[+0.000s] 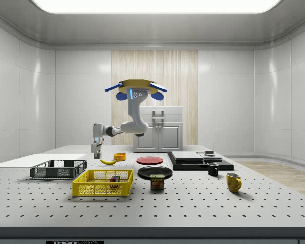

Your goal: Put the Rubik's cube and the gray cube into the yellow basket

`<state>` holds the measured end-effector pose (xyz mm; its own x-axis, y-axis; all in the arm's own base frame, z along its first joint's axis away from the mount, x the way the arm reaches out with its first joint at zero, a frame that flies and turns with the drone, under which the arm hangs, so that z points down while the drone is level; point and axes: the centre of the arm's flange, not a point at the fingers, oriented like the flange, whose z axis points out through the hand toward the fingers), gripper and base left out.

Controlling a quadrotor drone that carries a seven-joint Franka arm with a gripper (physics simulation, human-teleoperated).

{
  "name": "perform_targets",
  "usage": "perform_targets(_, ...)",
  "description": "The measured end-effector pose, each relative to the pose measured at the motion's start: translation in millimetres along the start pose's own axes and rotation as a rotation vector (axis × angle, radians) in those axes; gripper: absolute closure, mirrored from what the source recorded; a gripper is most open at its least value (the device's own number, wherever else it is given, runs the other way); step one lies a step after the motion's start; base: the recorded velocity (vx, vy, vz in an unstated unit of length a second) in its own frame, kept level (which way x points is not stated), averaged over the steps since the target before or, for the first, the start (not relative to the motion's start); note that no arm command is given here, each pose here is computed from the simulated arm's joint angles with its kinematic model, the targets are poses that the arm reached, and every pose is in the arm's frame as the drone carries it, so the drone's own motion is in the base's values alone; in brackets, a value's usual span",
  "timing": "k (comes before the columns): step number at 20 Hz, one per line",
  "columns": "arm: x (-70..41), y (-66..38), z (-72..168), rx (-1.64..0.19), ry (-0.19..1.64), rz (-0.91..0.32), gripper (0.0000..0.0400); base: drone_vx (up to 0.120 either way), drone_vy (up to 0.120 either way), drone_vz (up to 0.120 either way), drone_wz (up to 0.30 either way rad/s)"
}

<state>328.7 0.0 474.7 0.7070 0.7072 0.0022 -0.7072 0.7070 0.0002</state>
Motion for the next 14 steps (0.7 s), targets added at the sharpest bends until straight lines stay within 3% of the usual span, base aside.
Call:
perform_targets(5,0.0,0.0,0.0,0.0,0.0,0.0,0.015,0.0,0.12,0.112,0.0)
perform_targets(9,0.0,0.0,0.0,0.0,0.0,0.0,0.015,0.0,0.12,0.0,0.0)
perform_targets(14,0.0,0.0,0.0,0.0,0.0,0.0,0.015,-0.112,0.12,0.0,0.0)
